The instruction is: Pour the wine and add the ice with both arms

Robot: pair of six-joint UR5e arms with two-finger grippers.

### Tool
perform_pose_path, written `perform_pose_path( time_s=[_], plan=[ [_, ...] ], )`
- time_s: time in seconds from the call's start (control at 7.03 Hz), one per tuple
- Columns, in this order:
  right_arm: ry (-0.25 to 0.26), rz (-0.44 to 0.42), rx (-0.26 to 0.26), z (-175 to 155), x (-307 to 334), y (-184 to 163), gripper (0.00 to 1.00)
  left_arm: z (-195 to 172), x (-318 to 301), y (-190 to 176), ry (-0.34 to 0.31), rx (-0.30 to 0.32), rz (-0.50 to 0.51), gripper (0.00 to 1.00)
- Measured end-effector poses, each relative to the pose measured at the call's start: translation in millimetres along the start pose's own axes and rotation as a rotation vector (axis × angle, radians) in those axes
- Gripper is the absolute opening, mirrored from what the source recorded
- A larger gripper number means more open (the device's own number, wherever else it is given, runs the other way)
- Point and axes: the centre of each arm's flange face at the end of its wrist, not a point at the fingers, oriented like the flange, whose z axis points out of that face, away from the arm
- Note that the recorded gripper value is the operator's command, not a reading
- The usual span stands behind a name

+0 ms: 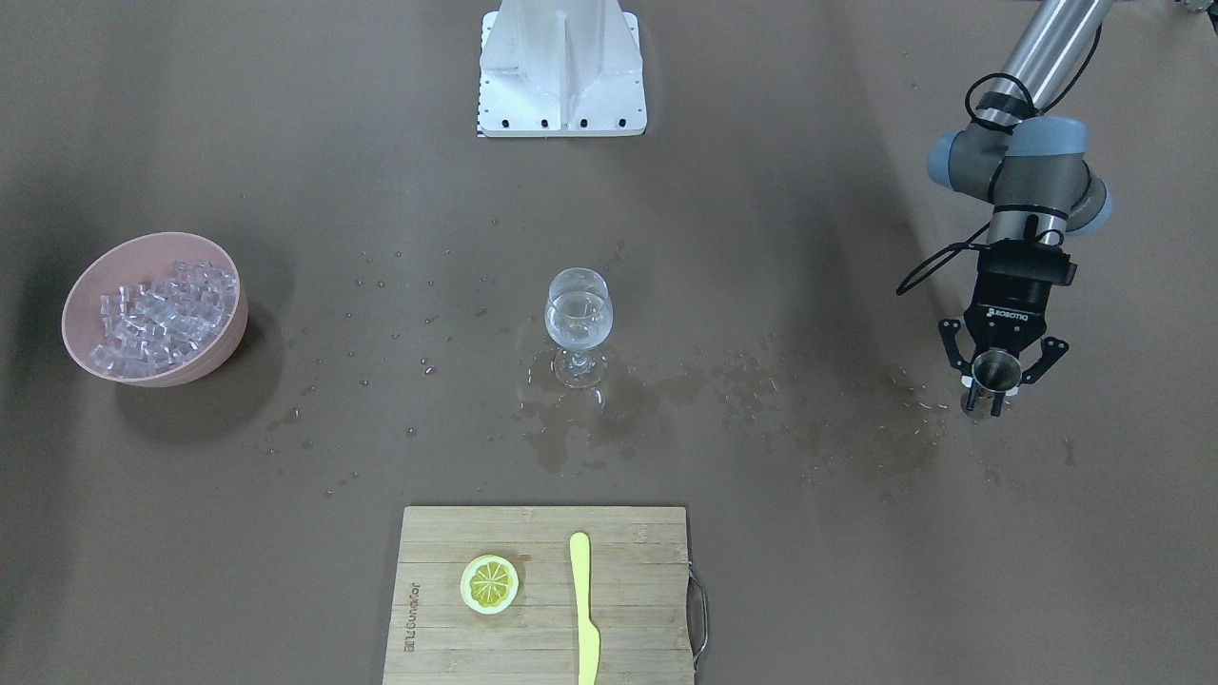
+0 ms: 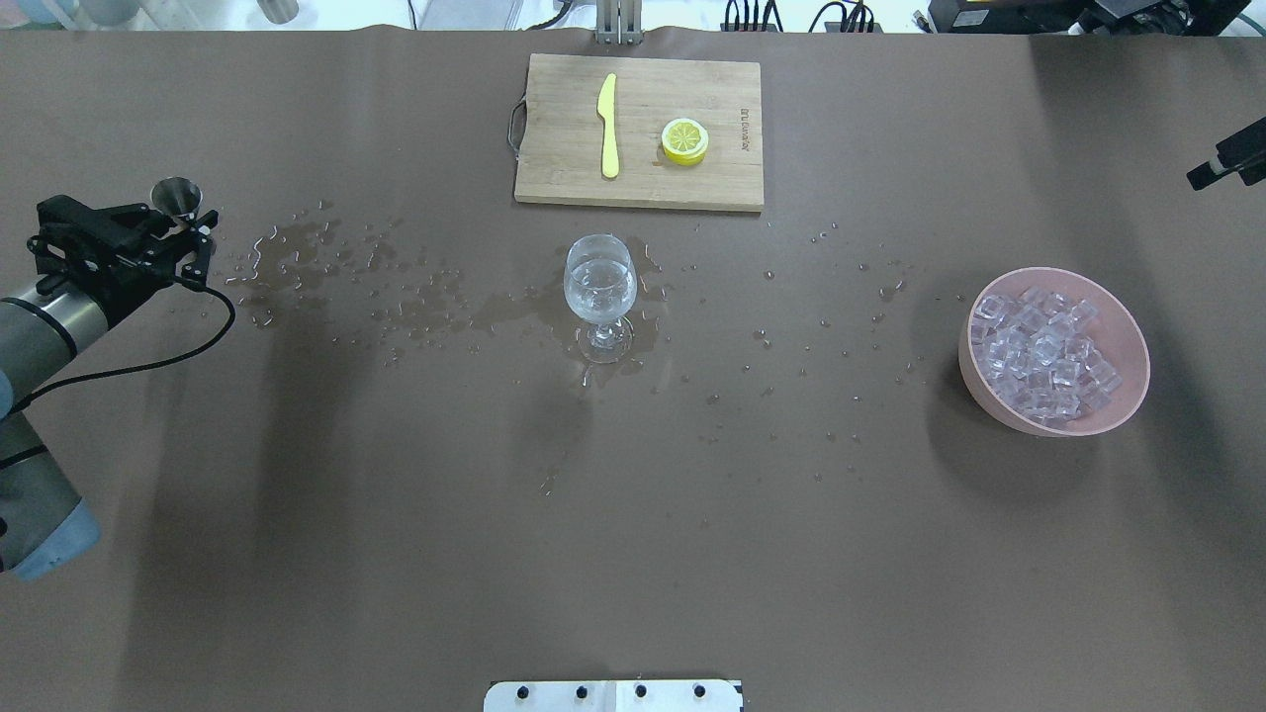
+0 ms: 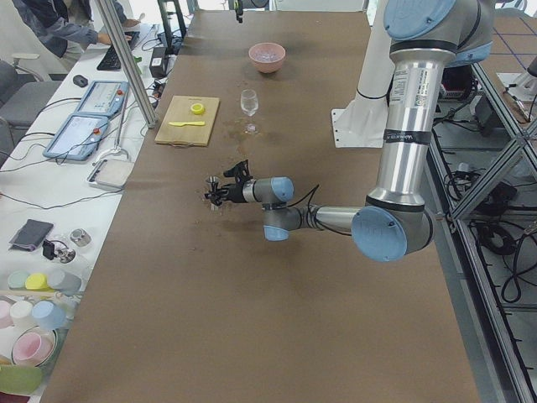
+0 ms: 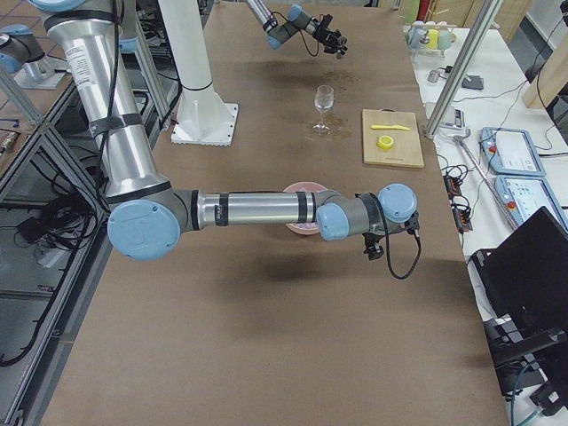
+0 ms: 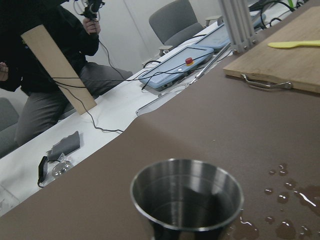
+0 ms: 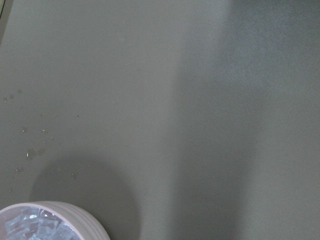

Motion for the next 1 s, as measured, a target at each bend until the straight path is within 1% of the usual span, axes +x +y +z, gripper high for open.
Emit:
perform_pose_path(
  time_s=[0.14, 0.28, 0.71, 0.85, 1.0],
  plan=[
    [0.003, 0.000, 0.001, -0.3, 0.2, 1.9, 1.00, -3.4, -16.0, 19.4, 0.020, -0.014, -0.050, 0.00],
    [0.004, 0.001, 0.000, 0.0, 1.0, 3.6, 1.00, -4.9, -26.6, 27.0, 0.040, -0.026, -0.098, 0.00],
    [0.004, 0.002, 0.000, 0.1, 1.4, 6.4, 1.00, -3.3, -38.1, 30.7, 0.058, -0.073, -0.230, 0.00],
    [0.004, 0.000, 0.001, -0.2, 0.8, 7.2, 1.00, -3.3, -38.9, 31.6, 0.060, -0.081, -0.254, 0.70],
    [0.004, 0.000, 0.001, -0.3, 0.8, 7.7, 1.00, -3.9, -40.7, 32.3, 0.068, -0.096, -0.272, 0.98]
  ],
)
